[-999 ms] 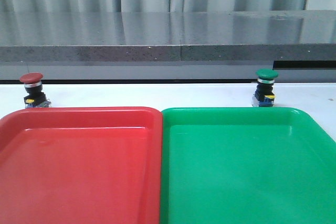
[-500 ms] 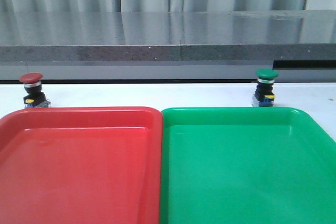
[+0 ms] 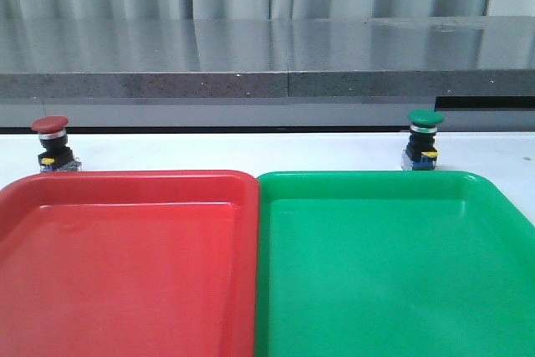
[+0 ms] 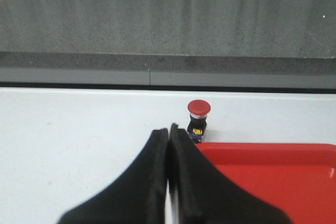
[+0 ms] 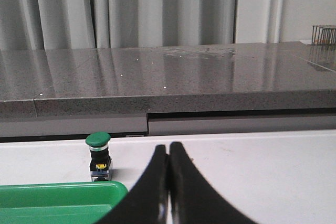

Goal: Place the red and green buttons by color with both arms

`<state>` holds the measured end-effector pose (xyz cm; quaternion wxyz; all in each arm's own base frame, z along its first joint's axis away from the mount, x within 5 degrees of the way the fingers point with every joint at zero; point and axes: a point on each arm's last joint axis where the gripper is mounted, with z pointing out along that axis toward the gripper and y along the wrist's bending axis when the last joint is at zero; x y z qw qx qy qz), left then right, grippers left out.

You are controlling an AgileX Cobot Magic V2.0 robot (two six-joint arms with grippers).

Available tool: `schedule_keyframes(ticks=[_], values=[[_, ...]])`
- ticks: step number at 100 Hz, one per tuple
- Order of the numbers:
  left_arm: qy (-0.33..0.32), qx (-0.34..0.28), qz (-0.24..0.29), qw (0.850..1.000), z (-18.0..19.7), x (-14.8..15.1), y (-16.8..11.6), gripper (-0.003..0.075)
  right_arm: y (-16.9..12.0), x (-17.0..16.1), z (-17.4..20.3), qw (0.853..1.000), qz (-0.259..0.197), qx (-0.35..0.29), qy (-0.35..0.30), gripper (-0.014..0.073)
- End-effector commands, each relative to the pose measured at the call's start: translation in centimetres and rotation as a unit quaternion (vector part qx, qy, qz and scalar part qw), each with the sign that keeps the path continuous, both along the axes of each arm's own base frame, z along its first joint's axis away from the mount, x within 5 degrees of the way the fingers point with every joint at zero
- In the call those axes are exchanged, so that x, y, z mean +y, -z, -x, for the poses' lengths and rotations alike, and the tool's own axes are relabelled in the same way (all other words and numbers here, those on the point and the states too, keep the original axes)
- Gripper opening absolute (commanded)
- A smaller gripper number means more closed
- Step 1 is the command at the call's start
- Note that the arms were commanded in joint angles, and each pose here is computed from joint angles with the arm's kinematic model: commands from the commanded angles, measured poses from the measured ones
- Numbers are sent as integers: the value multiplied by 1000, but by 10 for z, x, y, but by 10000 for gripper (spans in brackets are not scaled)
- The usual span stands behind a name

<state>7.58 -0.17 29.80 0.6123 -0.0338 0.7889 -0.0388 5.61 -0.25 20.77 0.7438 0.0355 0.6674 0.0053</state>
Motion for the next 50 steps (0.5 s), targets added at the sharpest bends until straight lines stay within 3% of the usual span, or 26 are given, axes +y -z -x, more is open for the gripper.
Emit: schedule_keyframes(ticks=[1, 39, 44, 50], values=[[2, -10, 14, 1000, -12, -1, -22, -20, -15, 0, 4, 998, 8, -61, 1, -64], [3, 86, 17, 996, -69, -2, -33, -12, -15, 0, 4, 998, 8, -61, 1, -64], [3, 101, 18, 995, -79, -2, -33, 23, -15, 0, 4, 998, 8, -61, 1, -64], [8, 110, 14, 994, -88, -3, -35, 119, -15, 0, 4, 998, 8, -61, 1, -64]])
